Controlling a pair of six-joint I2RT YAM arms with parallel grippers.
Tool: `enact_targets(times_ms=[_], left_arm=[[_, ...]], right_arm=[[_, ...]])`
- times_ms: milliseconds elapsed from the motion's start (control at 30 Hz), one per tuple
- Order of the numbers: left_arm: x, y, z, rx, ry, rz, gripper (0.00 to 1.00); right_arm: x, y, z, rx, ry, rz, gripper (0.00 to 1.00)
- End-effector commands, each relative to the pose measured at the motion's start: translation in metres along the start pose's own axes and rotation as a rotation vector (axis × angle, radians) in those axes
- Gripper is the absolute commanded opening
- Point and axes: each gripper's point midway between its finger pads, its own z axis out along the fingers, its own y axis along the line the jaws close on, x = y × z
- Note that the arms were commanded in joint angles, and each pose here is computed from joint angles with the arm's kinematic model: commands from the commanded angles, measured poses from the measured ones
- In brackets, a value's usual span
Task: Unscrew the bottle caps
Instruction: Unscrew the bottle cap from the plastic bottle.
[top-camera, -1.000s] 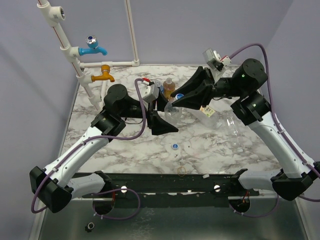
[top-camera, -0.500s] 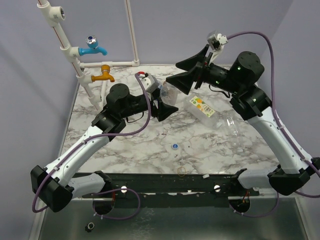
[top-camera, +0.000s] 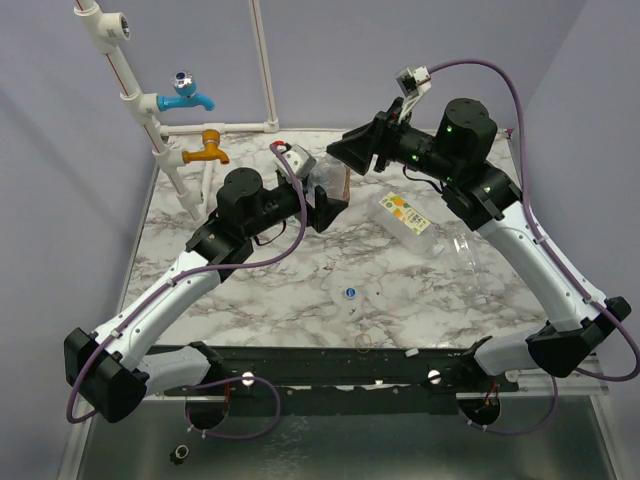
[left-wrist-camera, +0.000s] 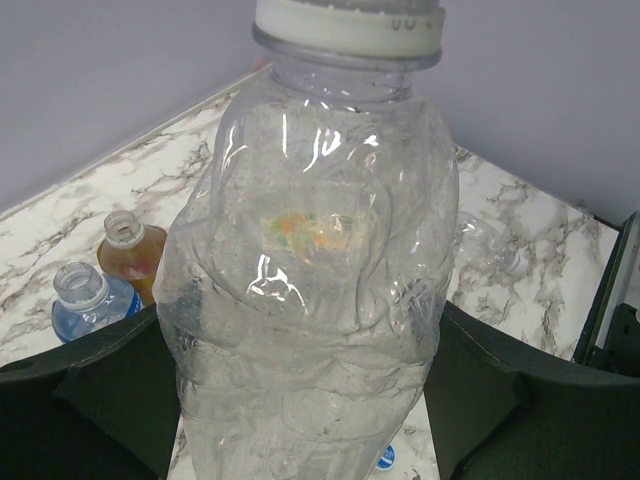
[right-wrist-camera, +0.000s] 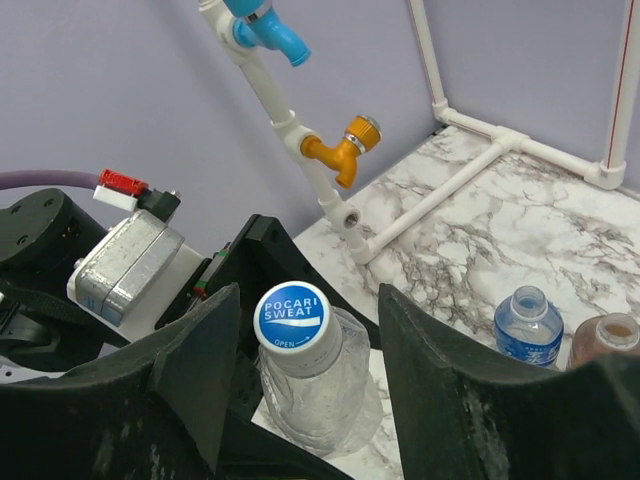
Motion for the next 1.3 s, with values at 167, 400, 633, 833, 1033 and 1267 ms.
enact_targets(times_ms=[167, 400, 633, 833, 1033, 1267], left_arm=[[0.002, 0.006, 0.0, -0.027, 0.003, 0.008, 0.0], [0.003, -0.001, -0.002, 0.006, 0.005, 0.005, 0.0], [0.014, -0.022, -0.007, 0.125, 0.029, 0.008, 0.0], [0.011, -0.06, -0.017, 0.333, 0.033, -0.05, 0.0], [0.006, -0.114, -0.046, 0.682, 0.075, -0.105, 0.0], [0.002, -0.107, -0.039, 0.639, 0.051, -0.082, 0.0]], right_arm=[[0.009, 0.002, 0.015, -0.047, 0.028, 0.049, 0.6], [0.004, -0.002, 0.013, -0.022, 0.003, 0.028, 0.22], [-0.012, 0.016, -0.005, -0.069, -0.068, -0.024, 0.11], [-0.004, 0.07, -0.026, -0.386, -0.067, -0.092, 0.05], [0.018, 0.116, -0.063, -0.709, 0.02, -0.167, 0.02], [0.023, 0.106, -0.06, -0.634, 0.052, -0.163, 0.35]])
